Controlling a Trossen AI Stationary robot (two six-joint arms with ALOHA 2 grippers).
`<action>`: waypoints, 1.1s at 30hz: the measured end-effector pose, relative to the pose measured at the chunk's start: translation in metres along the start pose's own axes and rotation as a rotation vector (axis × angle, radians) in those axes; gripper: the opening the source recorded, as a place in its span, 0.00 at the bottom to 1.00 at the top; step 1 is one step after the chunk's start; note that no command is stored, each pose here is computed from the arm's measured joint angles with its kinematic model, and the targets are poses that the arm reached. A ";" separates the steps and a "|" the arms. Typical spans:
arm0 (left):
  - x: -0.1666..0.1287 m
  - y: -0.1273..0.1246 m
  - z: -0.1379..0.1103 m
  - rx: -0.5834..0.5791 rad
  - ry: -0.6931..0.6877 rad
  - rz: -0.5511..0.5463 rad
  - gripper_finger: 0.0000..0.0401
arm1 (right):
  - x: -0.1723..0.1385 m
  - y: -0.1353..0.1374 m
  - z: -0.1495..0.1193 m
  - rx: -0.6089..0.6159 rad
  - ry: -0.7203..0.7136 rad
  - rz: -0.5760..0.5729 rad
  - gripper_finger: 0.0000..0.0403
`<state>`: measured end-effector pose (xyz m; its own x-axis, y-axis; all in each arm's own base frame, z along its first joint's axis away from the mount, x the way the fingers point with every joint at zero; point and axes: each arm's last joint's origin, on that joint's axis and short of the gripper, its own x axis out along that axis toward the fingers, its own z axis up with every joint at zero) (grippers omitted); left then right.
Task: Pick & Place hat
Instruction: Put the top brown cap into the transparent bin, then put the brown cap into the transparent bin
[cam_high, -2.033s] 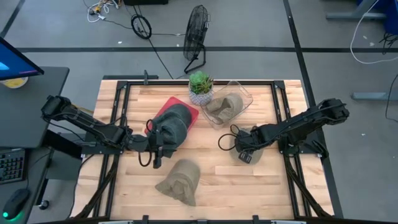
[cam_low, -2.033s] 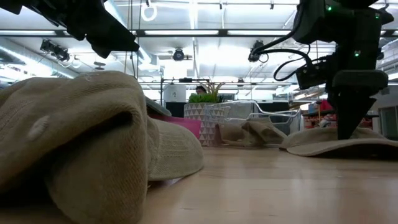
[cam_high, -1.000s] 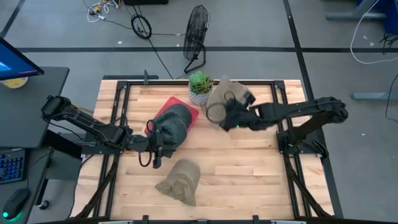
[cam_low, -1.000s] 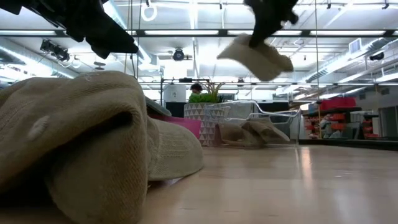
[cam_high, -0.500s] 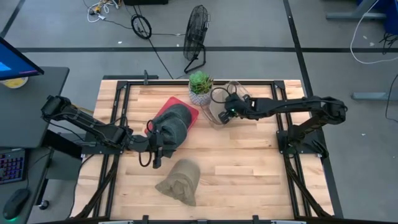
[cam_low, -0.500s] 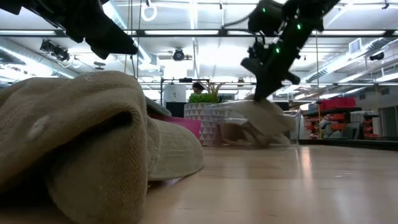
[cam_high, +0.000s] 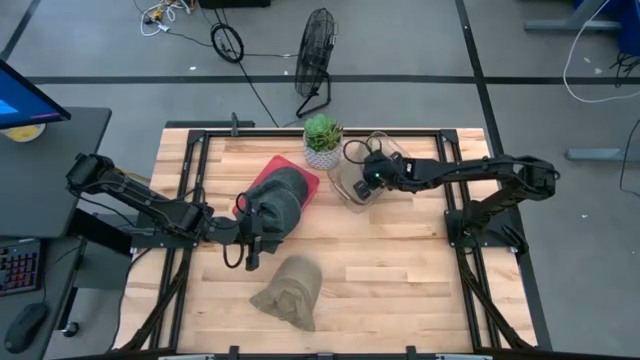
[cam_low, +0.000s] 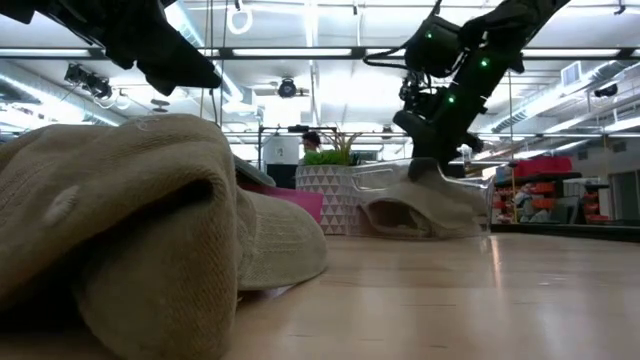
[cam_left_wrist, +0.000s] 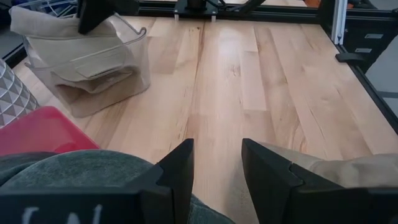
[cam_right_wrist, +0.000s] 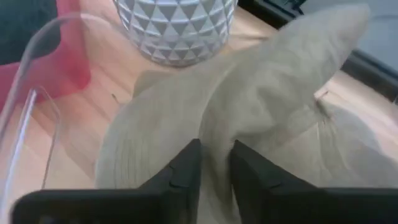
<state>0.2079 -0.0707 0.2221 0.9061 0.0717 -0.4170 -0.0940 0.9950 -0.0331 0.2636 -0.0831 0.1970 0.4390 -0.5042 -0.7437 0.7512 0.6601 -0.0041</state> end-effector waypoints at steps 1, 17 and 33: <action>0.000 0.000 0.000 0.000 0.000 0.000 0.34 | -0.002 0.001 0.004 0.001 -0.006 0.008 0.25; -0.009 -0.022 0.005 -0.176 -0.062 -0.170 0.34 | -0.107 0.109 0.025 -0.305 -0.114 0.529 0.33; -0.018 -0.037 0.002 0.007 -0.099 -0.158 0.34 | -0.085 0.246 -0.083 -0.463 -0.364 0.925 0.49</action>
<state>0.1958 -0.1082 0.2326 0.9456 -0.0796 -0.3155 0.0556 0.9949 -0.0844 0.3703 0.1684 0.2032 0.9139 0.2104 -0.3471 -0.1687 0.9747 0.1466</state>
